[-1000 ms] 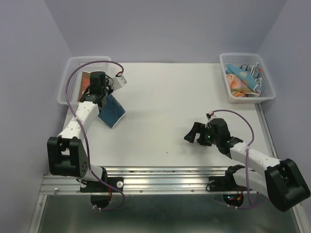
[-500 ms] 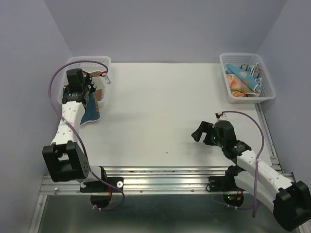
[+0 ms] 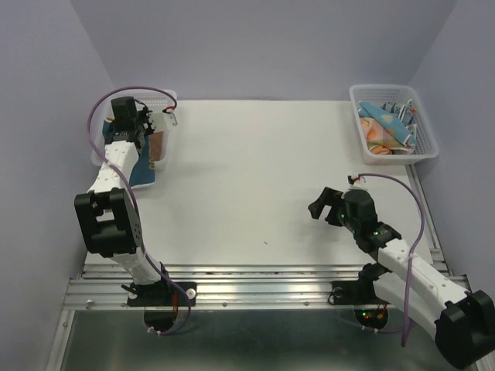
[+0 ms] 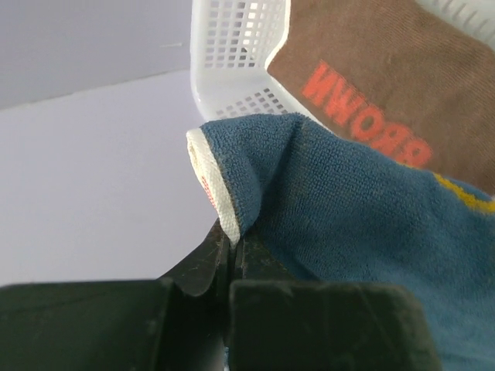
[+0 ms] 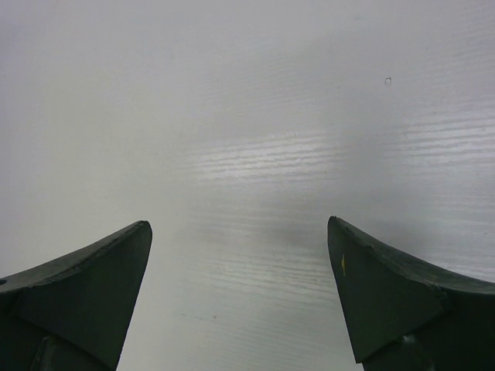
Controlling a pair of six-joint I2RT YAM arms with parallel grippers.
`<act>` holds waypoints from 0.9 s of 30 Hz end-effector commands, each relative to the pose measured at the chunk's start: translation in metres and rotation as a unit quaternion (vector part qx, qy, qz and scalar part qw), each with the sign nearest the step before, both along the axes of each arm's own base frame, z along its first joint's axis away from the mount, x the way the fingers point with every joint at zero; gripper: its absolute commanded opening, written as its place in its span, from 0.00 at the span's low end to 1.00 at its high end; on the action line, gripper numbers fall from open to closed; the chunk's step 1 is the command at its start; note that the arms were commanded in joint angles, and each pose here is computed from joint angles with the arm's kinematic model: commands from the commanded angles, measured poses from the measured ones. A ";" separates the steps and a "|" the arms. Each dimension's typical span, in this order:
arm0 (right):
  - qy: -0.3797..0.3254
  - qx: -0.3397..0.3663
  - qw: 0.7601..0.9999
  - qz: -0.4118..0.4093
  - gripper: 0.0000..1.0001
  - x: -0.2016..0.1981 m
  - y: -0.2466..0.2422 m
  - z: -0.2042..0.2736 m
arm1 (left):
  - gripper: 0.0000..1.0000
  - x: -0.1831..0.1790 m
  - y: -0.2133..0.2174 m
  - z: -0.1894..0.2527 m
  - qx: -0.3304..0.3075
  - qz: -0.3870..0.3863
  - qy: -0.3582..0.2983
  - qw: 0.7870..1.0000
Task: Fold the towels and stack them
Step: Neatly place the folded towel into the bin
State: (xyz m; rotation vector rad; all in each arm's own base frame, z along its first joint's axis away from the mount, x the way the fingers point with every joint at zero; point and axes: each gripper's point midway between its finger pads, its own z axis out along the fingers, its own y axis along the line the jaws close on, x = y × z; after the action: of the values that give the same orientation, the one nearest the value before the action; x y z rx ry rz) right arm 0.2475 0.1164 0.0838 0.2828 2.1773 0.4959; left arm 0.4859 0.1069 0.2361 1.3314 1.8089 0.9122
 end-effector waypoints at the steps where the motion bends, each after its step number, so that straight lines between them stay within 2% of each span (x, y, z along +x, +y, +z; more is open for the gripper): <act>1: -0.076 0.017 0.997 -0.028 1.00 0.029 0.001 0.041 | 0.00 0.031 0.000 0.025 0.024 -0.023 -0.075 0.997; 6: -0.104 0.027 0.994 -0.022 1.00 0.041 0.008 0.045 | 0.00 0.069 0.008 0.005 0.014 -0.005 -0.091 0.996; 13: -0.077 0.016 0.996 -0.038 1.00 0.046 0.005 0.032 | 0.00 0.095 0.008 -0.044 0.029 -0.010 -0.058 0.998; 20: -0.077 0.016 0.996 -0.041 1.00 0.053 0.007 0.029 | 0.00 0.113 0.014 -0.058 0.037 -0.004 -0.074 0.997; 27: -0.066 0.018 0.997 -0.036 1.00 0.056 0.012 0.023 | 0.00 0.127 0.016 -0.052 0.039 -0.002 -0.110 0.993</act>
State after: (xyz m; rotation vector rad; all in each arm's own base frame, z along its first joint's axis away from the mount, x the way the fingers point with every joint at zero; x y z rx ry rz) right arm 0.2803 0.1188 0.0701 0.3272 2.1407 0.4456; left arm 0.5915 0.1205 0.1288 1.3347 1.7590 0.9816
